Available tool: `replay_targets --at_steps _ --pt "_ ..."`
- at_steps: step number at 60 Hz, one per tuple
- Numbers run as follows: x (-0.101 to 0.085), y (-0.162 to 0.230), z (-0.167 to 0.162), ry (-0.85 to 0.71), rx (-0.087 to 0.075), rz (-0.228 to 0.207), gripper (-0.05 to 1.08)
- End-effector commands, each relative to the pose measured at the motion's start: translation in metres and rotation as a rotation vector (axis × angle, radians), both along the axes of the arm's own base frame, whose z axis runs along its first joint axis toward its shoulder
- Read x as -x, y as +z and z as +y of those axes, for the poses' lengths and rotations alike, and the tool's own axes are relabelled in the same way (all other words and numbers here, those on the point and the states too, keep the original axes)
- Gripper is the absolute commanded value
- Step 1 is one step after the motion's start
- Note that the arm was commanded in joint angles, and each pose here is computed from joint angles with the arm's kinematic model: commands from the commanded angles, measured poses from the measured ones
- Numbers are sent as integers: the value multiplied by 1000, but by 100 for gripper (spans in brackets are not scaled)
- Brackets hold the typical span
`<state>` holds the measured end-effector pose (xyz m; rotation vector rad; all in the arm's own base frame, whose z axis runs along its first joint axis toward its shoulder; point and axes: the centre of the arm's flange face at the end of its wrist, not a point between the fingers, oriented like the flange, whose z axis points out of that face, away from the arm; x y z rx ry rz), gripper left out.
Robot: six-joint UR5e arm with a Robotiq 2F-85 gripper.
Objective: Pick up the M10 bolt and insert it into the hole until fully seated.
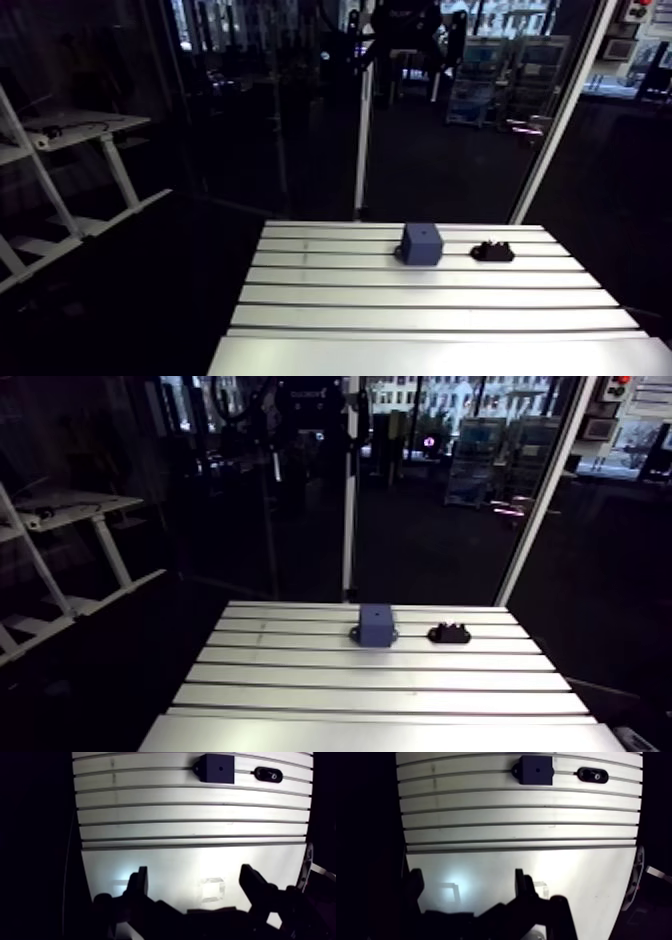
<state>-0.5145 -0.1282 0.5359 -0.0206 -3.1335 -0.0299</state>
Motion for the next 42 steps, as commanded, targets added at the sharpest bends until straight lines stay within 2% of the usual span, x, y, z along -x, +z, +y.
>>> replay_targets --at_steps 1,42 --pt "-11 -5 -25 63 11 30 1" --pt "-11 -8 -23 65 2 31 1"
